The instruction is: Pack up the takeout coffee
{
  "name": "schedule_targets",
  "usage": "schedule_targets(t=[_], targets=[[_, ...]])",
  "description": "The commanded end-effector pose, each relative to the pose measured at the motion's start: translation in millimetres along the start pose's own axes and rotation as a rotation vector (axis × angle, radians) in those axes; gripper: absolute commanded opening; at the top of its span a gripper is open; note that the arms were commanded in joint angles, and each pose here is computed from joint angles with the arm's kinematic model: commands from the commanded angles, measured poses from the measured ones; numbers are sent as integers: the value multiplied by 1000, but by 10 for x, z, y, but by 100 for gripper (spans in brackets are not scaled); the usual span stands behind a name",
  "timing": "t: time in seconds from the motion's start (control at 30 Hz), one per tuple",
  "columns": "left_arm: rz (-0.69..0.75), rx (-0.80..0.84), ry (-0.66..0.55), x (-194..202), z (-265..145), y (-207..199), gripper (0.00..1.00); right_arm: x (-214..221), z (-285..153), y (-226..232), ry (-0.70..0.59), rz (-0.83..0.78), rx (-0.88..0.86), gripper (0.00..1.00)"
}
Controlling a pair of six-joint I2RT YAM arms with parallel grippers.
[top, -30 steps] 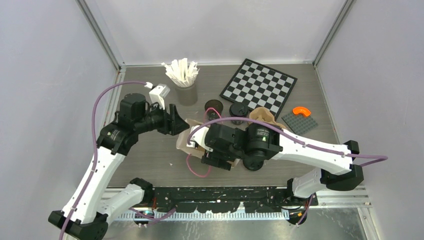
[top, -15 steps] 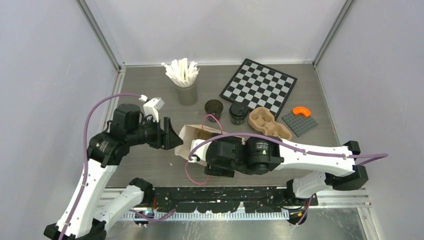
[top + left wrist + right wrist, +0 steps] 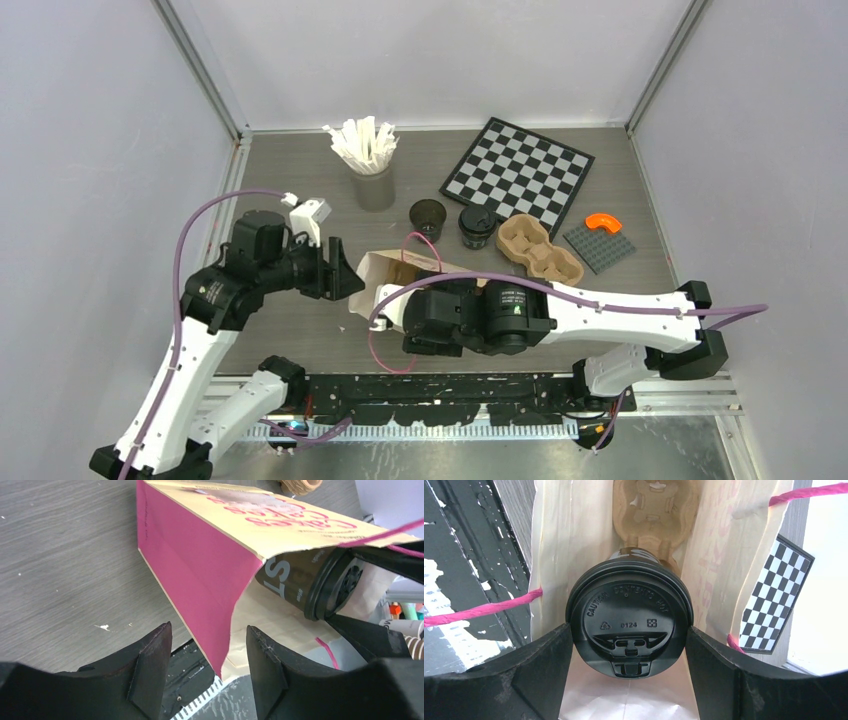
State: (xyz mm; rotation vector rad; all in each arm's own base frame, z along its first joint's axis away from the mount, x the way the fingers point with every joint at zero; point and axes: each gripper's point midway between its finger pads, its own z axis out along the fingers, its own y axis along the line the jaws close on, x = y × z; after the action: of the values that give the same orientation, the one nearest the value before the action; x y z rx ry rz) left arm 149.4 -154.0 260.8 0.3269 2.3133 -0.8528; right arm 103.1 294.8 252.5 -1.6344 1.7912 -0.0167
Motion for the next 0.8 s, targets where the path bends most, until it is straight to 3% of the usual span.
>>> schedule_targets(t=[0.0,0.1,0.2,0.4,0.77], targets=[[42,-24,-101,-229,57,49,57,-94,-30,-43,-26,7,28,79],[50,26,-103,-238,117,-12,54,-64,-31,-53,-11,-15,31,79],[50,66,-98,-191,126,-65,42,-40,-55,-52,-15,-15,28,79],[57,170,-126,-124,96,-217,4,-178,-50,-77,-57,-25,43,79],[117,272,-212,0,43,-315,0,-386,320,-92,-78,-188,128,81]])
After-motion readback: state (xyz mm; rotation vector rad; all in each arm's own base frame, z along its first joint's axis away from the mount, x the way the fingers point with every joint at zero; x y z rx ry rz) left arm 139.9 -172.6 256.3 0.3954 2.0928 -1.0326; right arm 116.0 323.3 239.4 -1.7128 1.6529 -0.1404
